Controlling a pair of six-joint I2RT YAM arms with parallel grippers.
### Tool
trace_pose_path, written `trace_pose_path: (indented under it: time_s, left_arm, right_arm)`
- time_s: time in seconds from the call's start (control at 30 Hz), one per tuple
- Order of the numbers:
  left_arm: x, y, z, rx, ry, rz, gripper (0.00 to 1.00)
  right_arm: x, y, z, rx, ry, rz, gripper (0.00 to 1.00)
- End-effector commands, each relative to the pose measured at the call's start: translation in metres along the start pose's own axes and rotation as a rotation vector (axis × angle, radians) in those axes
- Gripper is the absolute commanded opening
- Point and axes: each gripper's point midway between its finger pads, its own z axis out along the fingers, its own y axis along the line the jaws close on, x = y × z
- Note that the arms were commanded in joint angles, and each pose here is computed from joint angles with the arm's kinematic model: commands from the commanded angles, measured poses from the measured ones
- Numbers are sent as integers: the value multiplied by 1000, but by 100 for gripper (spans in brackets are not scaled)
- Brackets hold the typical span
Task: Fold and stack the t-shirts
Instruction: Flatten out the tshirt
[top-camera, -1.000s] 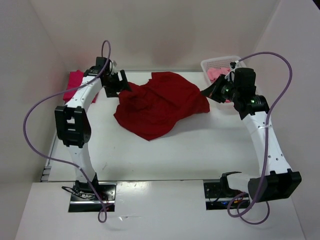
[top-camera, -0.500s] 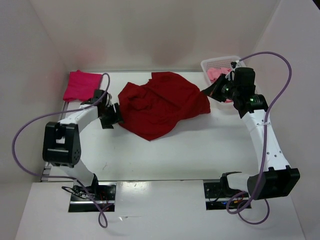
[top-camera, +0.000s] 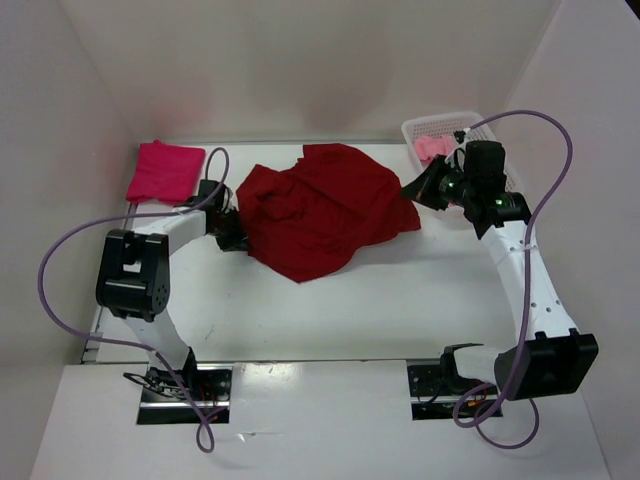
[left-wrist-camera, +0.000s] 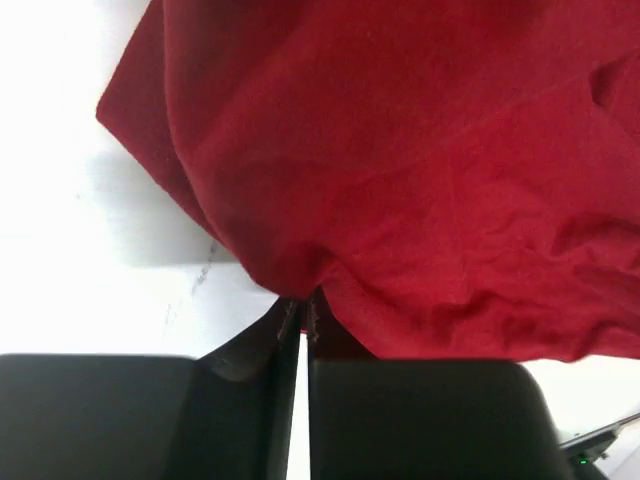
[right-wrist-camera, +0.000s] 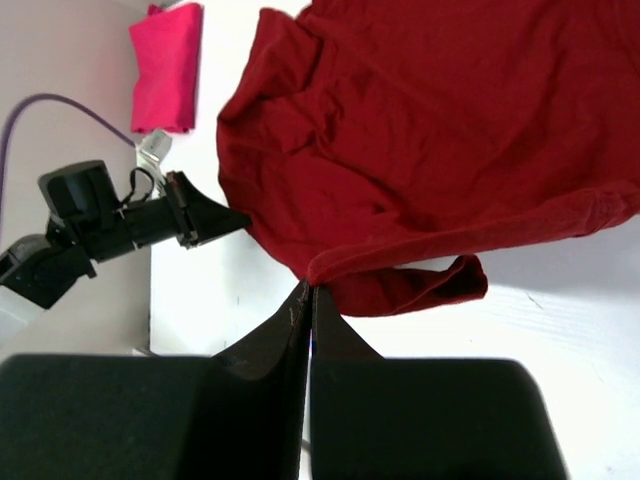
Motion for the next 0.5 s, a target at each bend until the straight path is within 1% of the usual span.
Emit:
trace_pose_path:
  time_s: [0.0, 0.03, 0.07, 0.13, 0.17, 0.23, 0.27, 0.3, 0.33, 0.37, 0.4, 0.43, 0.47]
  left_arm:
    - [-13, -15, -29, 8, -62, 10, 5]
    - [-10, -12, -35, -10, -59, 17, 3]
    - [2, -8, -45, -37, -13, 27, 3]
    - [1, -13, -78, -50, -30, 59, 0]
    - [13, -12, -108, -71, -10, 82, 0]
    - [8, -18, -144, -92, -40, 107, 0]
    - [0, -26, -172, -122, -60, 129, 0]
    - [0, -28, -175, -160, -55, 130, 0]
    - [1, -33, -174, -149, -58, 148, 0]
    - [6, -51, -160, -39, -12, 150, 2]
    - [4, -47, -138, -47, 44, 127, 4]
    - [-6, -46, -127, -58, 37, 153, 6]
    - [-21, -43, -101, -85, 37, 152, 8]
  right_arm:
    - [-2, 7, -3, -51, -18, -45, 0]
    - [2, 6, -2, -54, -5, -41, 0]
    - [1, 8, -5, -59, -13, -45, 0]
    - [8, 4, -7, -46, 7, -45, 0]
    - [8, 4, -7, -46, 7, -45, 0]
    - [7, 4, -12, -35, 1, -55, 0]
    - [6, 2, -12, -22, -7, -55, 0]
    - [4, 2, -13, -12, -14, -55, 0]
    - [4, 2, -13, -12, -14, -55, 0]
    - [2, 3, -13, -17, -22, -59, 0]
    - [8, -3, -10, -7, -5, -51, 0]
    - [9, -5, -7, -1, 4, -46, 0]
    - [14, -14, 0, 21, 22, -34, 0]
